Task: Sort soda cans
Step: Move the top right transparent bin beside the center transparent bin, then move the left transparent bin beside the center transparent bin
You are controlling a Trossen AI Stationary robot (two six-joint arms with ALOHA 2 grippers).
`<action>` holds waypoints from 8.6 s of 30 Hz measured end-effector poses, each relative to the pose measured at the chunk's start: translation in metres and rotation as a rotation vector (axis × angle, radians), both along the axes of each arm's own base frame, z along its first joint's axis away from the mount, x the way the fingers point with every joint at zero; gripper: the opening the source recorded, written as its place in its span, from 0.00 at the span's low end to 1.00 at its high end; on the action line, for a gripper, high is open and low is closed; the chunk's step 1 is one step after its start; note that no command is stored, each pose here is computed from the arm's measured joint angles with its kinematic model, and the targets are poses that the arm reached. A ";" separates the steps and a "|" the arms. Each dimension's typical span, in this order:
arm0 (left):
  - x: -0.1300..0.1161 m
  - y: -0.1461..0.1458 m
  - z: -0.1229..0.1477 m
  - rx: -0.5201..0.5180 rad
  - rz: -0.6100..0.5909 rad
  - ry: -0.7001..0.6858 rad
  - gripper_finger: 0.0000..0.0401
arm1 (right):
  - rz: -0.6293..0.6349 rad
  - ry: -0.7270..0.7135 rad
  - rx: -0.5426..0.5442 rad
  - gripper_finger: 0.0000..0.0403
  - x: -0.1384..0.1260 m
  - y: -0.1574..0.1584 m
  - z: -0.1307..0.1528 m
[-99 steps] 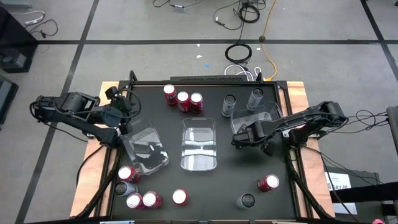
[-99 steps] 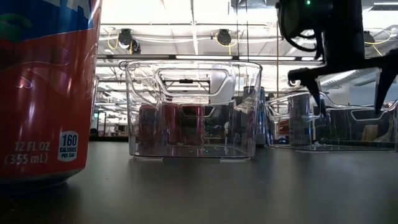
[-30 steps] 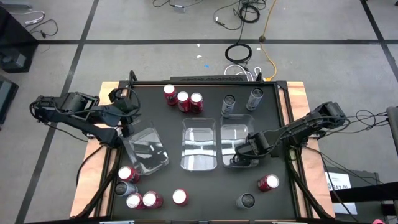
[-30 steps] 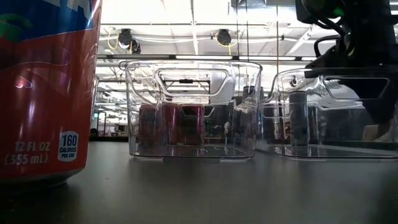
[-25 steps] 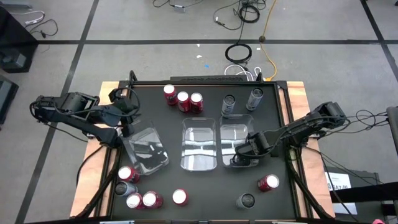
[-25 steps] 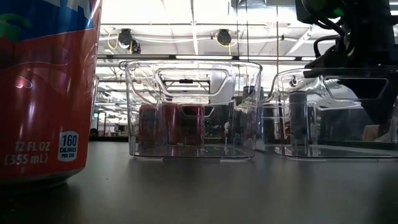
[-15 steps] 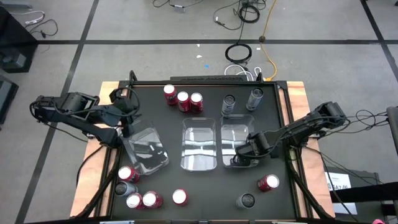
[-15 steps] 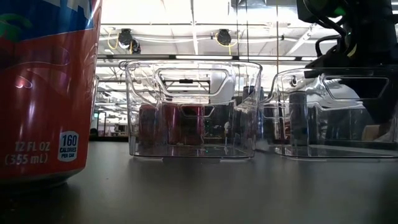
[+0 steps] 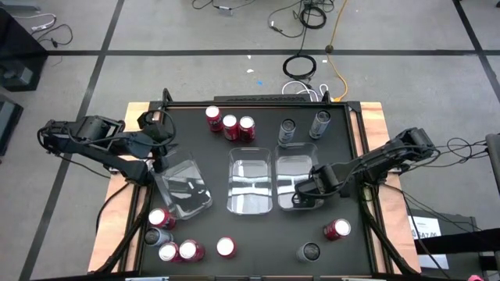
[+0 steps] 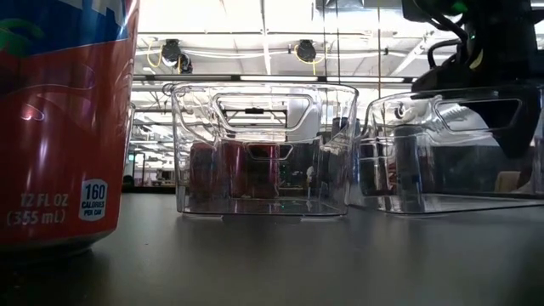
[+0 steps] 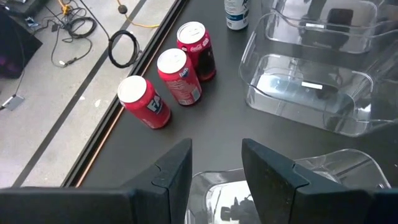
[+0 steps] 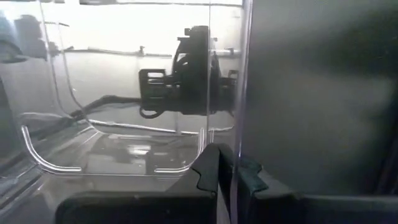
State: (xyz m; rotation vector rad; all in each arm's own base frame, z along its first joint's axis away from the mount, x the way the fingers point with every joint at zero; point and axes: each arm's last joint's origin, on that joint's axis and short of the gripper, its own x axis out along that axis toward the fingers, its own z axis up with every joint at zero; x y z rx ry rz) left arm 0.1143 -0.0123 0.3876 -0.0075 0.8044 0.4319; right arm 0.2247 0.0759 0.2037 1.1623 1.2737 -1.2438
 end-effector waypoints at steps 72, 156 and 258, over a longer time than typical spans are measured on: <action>0.010 -0.002 -0.005 -0.298 0.423 -0.176 0.37 | 0.630 -0.604 -0.317 0.01 -0.058 -0.015 0.107; 0.068 0.008 -0.048 -0.324 0.889 0.031 0.89 | 0.916 -0.664 -0.470 0.01 -0.048 -0.012 0.106; 0.049 0.094 -0.163 -0.476 0.518 0.530 0.76 | 0.591 -0.725 -0.492 0.01 -0.046 -0.015 0.108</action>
